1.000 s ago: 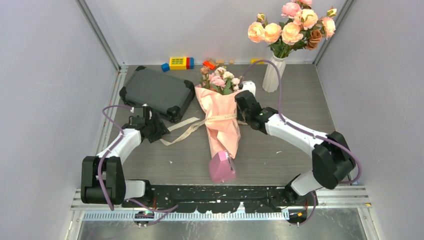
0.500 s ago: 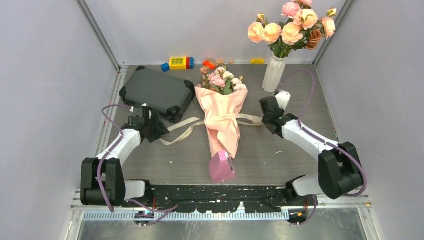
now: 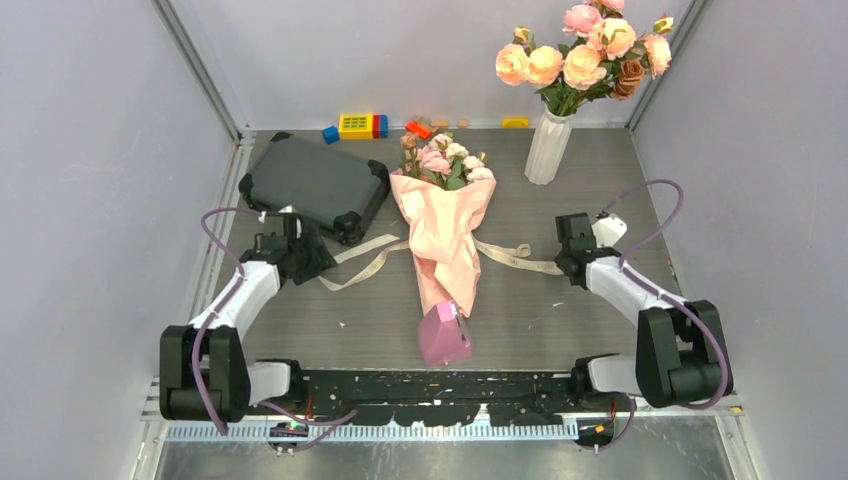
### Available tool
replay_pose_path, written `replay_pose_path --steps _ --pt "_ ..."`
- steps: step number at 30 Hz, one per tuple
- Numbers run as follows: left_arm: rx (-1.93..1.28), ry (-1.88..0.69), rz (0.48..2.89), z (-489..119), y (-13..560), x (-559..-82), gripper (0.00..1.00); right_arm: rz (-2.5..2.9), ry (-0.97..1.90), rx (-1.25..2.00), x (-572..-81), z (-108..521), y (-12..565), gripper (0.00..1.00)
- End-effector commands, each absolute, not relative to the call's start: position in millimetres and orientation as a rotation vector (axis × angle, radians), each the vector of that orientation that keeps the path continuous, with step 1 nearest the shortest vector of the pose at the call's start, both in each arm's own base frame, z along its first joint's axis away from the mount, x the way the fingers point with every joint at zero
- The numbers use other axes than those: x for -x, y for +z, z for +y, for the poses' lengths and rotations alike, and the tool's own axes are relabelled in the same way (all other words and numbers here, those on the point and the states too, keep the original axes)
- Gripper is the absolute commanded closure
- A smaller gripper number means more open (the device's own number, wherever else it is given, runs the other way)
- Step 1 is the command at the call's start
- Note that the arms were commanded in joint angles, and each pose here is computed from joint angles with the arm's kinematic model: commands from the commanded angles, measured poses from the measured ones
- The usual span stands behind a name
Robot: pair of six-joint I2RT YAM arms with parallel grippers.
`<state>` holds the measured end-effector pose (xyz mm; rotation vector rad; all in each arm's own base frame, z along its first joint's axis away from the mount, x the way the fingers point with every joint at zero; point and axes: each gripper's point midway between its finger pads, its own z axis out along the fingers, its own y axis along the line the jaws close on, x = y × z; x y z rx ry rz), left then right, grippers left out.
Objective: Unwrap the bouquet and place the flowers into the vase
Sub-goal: Untie the ribbon from the wrapping paper, then unfold the wrapping paper at the center of the board.
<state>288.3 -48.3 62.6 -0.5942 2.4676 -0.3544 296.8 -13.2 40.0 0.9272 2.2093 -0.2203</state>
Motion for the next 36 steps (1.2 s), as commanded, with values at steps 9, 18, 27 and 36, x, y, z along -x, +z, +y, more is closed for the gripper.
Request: replay_pose_path --steps 9,18,27,36 --pt "0.536 -0.336 2.407 -43.3 90.8 -291.8 0.35 2.082 -0.166 -0.858 -316.8 -27.8 92.6 0.34" --pt "0.387 -0.385 2.419 -52.5 119.2 -292.2 0.31 2.175 0.149 -0.492 -333.0 26.6 140.3 0.30" --pt "0.156 -0.549 2.443 -78.6 174.6 -307.3 0.30 2.220 0.644 -0.100 -329.9 131.2 198.7 0.32" --pt "0.071 -0.390 2.401 -59.7 177.5 -325.3 0.29 2.301 0.630 0.315 -302.7 242.1 209.5 0.33"
